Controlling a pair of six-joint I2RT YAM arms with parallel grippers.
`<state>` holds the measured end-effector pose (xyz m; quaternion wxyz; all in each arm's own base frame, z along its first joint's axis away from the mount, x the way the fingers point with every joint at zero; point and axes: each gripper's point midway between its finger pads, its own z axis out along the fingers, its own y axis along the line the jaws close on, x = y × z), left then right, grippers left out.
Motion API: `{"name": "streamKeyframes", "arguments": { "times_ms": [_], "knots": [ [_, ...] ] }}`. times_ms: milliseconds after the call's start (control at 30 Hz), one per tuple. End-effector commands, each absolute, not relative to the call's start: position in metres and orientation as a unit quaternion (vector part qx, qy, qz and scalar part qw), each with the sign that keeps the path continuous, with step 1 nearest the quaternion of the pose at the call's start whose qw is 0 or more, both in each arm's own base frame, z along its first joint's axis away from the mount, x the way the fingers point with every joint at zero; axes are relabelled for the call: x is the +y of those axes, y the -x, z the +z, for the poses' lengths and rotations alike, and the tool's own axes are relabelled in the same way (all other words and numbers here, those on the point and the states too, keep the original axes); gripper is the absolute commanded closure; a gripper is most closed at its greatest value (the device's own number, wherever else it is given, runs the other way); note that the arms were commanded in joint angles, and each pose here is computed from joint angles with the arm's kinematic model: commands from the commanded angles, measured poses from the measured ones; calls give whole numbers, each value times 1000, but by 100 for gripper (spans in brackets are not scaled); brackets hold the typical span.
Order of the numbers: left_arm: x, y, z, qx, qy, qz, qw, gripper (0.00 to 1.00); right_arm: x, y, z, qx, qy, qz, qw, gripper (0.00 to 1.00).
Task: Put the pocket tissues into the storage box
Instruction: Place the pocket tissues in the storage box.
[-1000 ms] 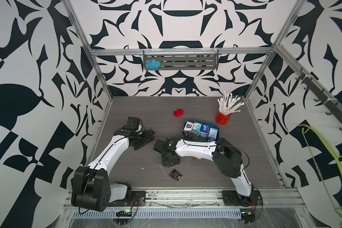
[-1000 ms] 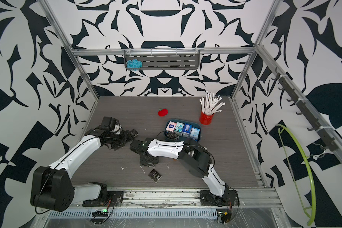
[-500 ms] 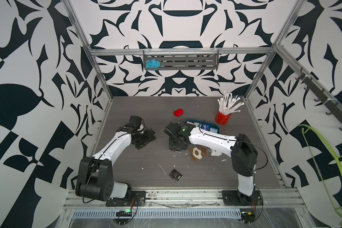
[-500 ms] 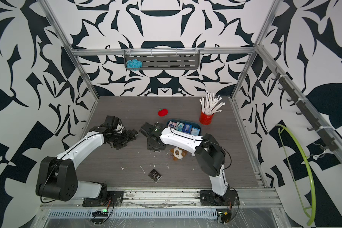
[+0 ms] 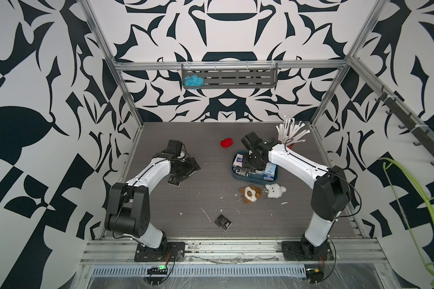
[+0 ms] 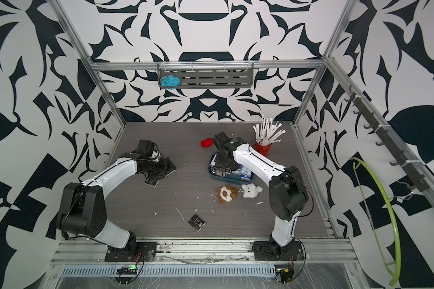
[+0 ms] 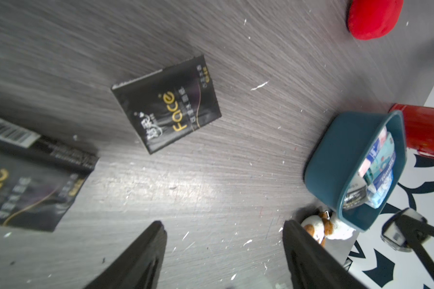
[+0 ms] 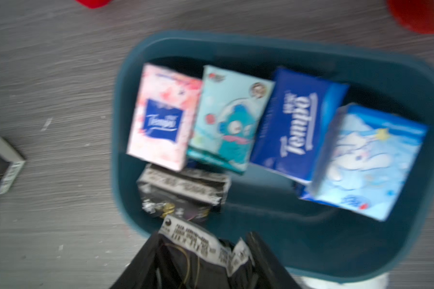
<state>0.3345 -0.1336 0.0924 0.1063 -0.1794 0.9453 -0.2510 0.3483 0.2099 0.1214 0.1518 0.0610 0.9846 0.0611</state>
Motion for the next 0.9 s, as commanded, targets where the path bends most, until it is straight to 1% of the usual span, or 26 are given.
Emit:
{"name": "streamKeyframes", "arguments": {
  "times_ms": [0, 167, 400, 467, 500, 567, 633, 733, 867],
  "knots": [
    [-137, -347, 99, 941, 184, -261, 113, 20, 189, -339, 123, 988, -32, 42, 142, 47],
    [-139, -354, 99, 940, 189, -262, 114, 21, 170, -337, 109, 990, -32, 27, 131, 47],
    [-141, -352, 100, 940, 190, -258, 113, 21, 188, -347, 95, 990, -27, 62, 124, 46],
    [-140, -349, 100, 941, 190, -257, 114, 21, 193, -350, 94, 990, -27, 71, 123, 42],
    [-139, -348, 101, 940, 192, -256, 116, 21, 194, -351, 94, 989, -27, 72, 123, 38],
    [-137, -344, 102, 941, 193, -253, 117, 21, 194, -351, 94, 990, -28, 69, 122, 26],
    [-136, -340, 103, 941, 193, -251, 117, 21, 189, -351, 96, 990, -30, 60, 123, 19],
    [-134, -336, 105, 942, 191, -250, 120, 21, 184, -347, 103, 989, -37, 56, 130, 16],
    [-135, -332, 108, 943, 180, -253, 118, 21, 185, -335, 116, 985, -60, 70, 147, 16]
  ]
}}
